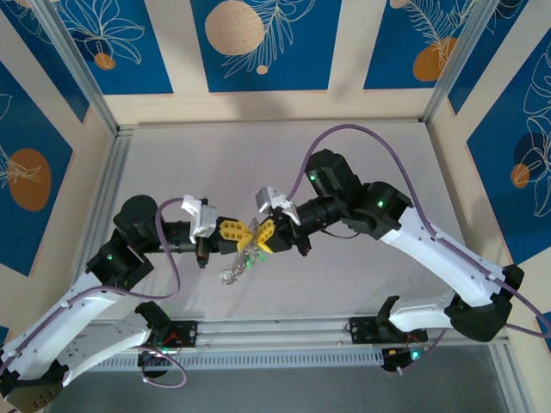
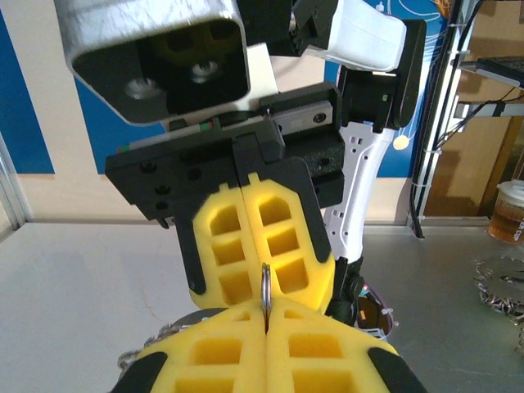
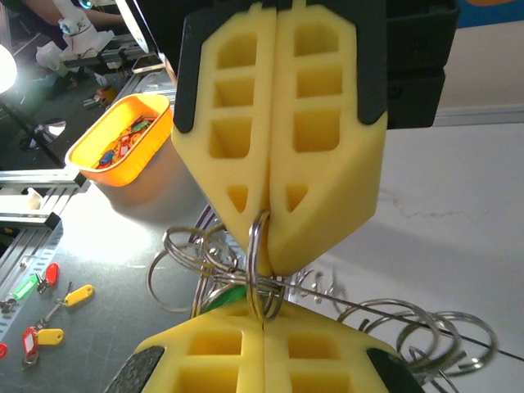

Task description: Put the keys on the keyring

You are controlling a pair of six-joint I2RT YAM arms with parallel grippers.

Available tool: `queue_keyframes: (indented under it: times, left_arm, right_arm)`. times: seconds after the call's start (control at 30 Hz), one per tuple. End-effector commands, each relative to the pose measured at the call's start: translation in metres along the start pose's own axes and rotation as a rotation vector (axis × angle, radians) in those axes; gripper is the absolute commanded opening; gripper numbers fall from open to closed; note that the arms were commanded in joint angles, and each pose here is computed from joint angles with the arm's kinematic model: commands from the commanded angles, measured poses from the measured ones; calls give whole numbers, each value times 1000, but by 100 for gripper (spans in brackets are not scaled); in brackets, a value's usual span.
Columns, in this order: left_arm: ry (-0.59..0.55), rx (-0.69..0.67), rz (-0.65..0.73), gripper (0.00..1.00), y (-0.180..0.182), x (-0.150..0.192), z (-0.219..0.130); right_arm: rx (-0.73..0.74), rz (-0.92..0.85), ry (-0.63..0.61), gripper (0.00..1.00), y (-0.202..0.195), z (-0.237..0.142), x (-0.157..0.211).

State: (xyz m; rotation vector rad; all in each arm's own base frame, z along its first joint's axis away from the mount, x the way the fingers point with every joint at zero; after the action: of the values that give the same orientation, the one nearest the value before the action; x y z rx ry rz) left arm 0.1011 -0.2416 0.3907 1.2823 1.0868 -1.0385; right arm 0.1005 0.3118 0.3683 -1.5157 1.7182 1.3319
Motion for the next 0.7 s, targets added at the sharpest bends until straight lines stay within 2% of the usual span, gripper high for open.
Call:
queue_keyframes:
  times: [0.0, 0.1, 0.4, 0.53, 0.67]
  left_arm:
    - [-61, 12, 49, 0, -5, -20, -5]
    - [-60, 17, 51, 0, -6, -21, -5]
    - [-49, 24, 41, 0, -7, -20, -6]
    - [-5, -25, 22, 0, 2, -11, -4]
    - [70, -108, -40, 0, 17, 11, 0]
  right_arm:
    - [3, -9, -19, 9, 8, -6, 3]
    - [5, -20, -40, 18, 14, -13, 4]
    - [56, -35, -110, 28, 15, -29, 3]
    - [163, -23, -159, 35, -2, -37, 2]
    - [336, 43, -223, 57, -35, -50, 7]
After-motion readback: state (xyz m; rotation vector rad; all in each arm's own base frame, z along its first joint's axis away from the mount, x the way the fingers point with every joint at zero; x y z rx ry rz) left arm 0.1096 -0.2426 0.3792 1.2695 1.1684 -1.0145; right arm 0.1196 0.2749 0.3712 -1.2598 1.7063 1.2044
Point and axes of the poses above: each hand's point on the last joint's axis, 136 mm out from that joint toward the fingers, its own z axis out along the fingers, its own y axis along the line the jaws close on, x = y × z, the point moved 2 cm from there along -z, back along the fingers, and after that the axes turned 10 degrees about z, right-handed, at the moved point
